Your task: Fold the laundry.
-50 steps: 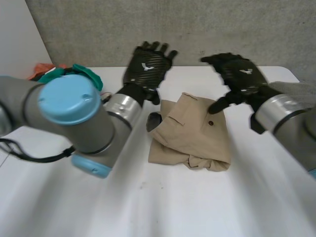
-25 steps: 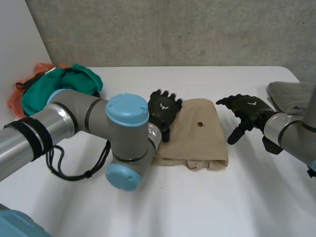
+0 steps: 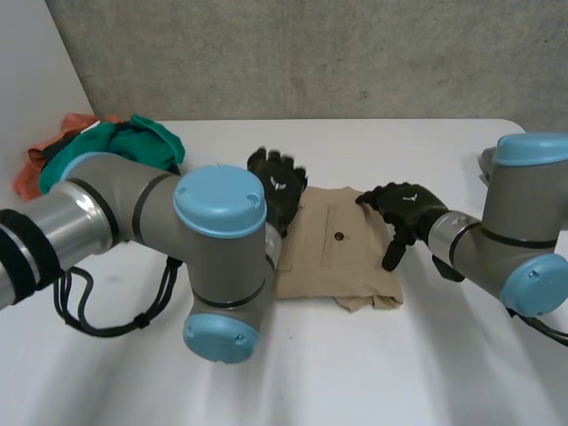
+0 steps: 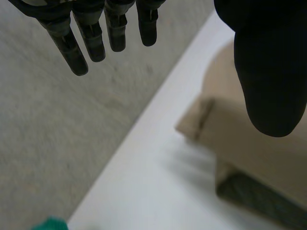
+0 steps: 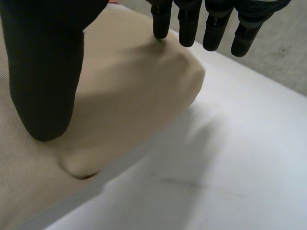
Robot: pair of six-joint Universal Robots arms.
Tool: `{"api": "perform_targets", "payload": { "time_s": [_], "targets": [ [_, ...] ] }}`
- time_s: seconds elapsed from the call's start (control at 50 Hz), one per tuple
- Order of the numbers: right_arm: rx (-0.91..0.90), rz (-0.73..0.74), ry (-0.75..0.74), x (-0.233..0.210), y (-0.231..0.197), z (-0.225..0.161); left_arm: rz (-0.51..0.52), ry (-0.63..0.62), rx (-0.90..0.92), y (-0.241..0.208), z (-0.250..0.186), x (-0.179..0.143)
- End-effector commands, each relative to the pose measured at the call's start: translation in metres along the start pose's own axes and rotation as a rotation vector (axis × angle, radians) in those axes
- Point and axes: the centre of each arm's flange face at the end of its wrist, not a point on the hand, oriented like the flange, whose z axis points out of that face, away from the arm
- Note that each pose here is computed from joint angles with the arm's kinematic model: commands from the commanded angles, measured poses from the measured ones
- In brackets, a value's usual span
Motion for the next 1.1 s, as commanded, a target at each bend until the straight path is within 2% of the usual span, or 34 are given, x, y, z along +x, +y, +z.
{"api": "perform_targets", "payload": {
  "time_s": [0.02,0.1,0.14,0.2,0.36,0.46,0.56,0.64,0.7,0.8,0.92,1.0,1.1],
  "targets": [
    [0.072,-0.014,0.047,0.007,-0.027,-0.023,-0.043,0.101,0.162,-0.024,0.002,0.014],
    [0.093,0.048,0.049,0.006,-0.028,-0.027,-0.112,0.193,0.176,-0.018,0.007,0.029],
    [0.097,0.084,0.036,0.005,-0.027,-0.027,-0.139,0.221,0.128,-0.006,0.011,0.037],
    [0.084,0.141,-0.002,-0.001,-0.022,-0.025,-0.132,0.239,0.061,0.008,0.016,0.042],
    [-0.008,0.17,-0.062,-0.007,0.013,0.001,-0.102,0.219,-0.114,0.042,0.02,0.037],
    [-0.049,0.166,-0.048,-0.005,0.027,0.012,-0.084,0.258,-0.191,0.058,0.016,0.044],
    [-0.072,0.056,0.003,-0.002,0.031,0.014,-0.078,0.27,-0.208,0.062,0.014,0.047],
    [-0.053,-0.019,0.033,0.001,0.022,0.012,-0.084,0.262,-0.184,0.052,0.014,0.041],
    [-0.017,-0.037,0.054,0.005,0.008,0.005,-0.102,0.226,-0.13,0.029,0.013,0.023],
    [0.111,-0.076,0.126,0.012,-0.03,-0.019,-0.138,0.172,-0.022,-0.011,0.007,-0.006],
    [0.248,-0.139,0.17,0.005,-0.042,-0.041,-0.194,0.168,0.105,-0.046,-0.011,-0.029],
    [0.299,-0.225,0.15,-0.019,-0.035,-0.064,-0.253,0.198,0.162,-0.057,-0.024,-0.043],
    [0.246,-0.301,0.039,-0.051,0.016,-0.076,-0.32,0.255,0.167,-0.055,-0.038,-0.051]
  ]
}}
